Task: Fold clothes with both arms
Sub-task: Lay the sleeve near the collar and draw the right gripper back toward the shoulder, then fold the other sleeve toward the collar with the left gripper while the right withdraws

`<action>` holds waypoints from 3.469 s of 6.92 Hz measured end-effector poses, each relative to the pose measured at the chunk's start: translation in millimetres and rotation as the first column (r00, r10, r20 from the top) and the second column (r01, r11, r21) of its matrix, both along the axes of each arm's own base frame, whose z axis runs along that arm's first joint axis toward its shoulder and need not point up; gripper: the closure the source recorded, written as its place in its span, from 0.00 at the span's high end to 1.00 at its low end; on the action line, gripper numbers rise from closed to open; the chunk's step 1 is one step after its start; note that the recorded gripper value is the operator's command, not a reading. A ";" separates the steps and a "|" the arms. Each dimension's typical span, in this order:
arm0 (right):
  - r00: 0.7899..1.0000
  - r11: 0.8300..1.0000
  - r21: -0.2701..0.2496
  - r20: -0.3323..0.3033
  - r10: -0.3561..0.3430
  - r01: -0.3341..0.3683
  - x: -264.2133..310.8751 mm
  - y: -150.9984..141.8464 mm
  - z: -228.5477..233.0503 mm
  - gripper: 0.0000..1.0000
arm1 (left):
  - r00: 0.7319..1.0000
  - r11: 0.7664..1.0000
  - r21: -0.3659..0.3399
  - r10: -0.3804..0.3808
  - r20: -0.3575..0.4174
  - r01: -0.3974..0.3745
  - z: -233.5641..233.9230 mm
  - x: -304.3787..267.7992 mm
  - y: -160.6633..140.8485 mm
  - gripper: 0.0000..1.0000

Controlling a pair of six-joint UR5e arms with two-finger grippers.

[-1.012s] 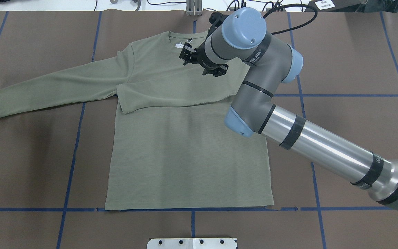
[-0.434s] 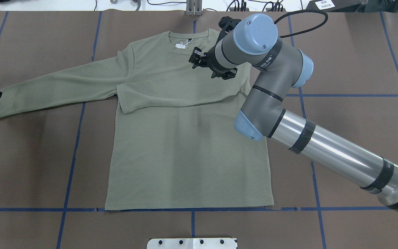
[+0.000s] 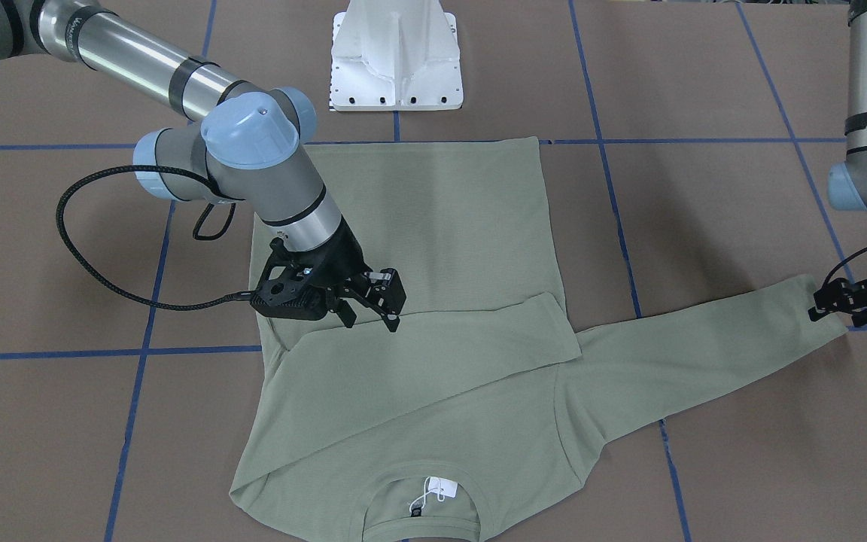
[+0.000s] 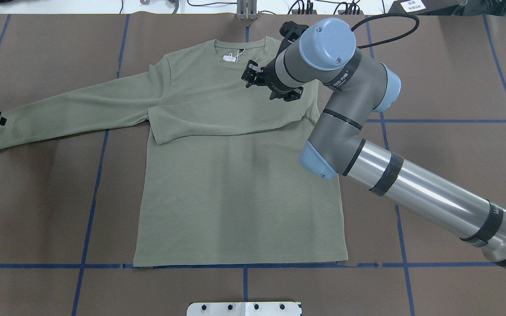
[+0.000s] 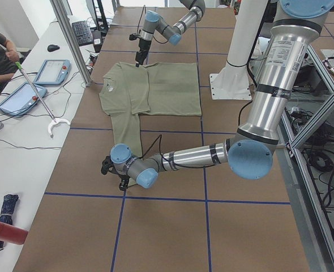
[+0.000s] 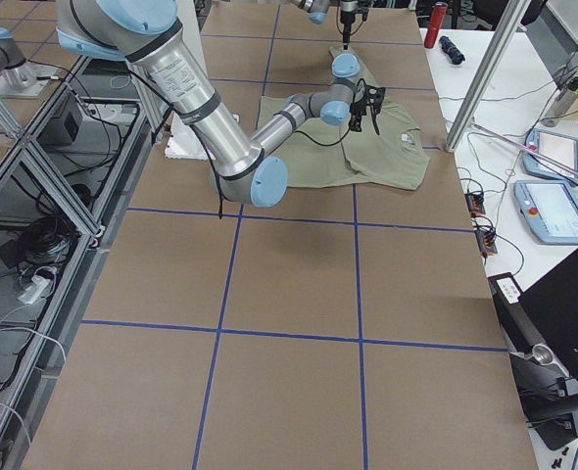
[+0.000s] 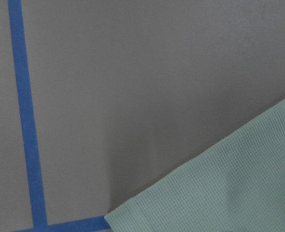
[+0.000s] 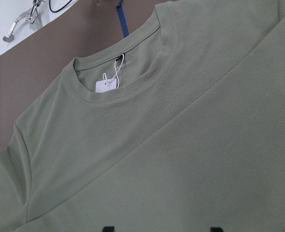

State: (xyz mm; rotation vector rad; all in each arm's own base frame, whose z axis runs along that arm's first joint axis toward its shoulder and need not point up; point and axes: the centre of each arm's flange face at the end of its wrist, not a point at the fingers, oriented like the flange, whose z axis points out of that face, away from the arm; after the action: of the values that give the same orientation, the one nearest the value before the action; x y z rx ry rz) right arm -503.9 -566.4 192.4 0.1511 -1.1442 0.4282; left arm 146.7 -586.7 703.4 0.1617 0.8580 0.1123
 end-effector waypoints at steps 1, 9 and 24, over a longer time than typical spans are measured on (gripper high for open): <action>1.000 1.000 -0.001 0.000 0.000 0.000 4.2 0.9 3.6 0.73 | 1.000 1.000 -0.003 0.000 0.002 0.000 1.7 0.4 0.2 0.79; 1.000 1.000 0.000 0.005 -0.002 0.002 14.5 4.5 9.4 0.73 | 1.000 1.000 -0.017 -0.001 0.007 0.001 8.1 0.1 2.0 0.48; 0.976 0.992 0.102 -0.208 -0.058 0.080 304.4 -6.4 224.0 1.00 | 0.855 0.943 -0.314 -0.250 -0.454 0.109 -527.1 172.7 -36.4 0.00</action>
State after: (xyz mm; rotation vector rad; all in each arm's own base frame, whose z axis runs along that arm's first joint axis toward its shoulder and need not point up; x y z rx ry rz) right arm -199.5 -572.8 416.3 0.2448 -0.9669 0.2810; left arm 319.4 -623.1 176.3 0.0020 1.3520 -0.2403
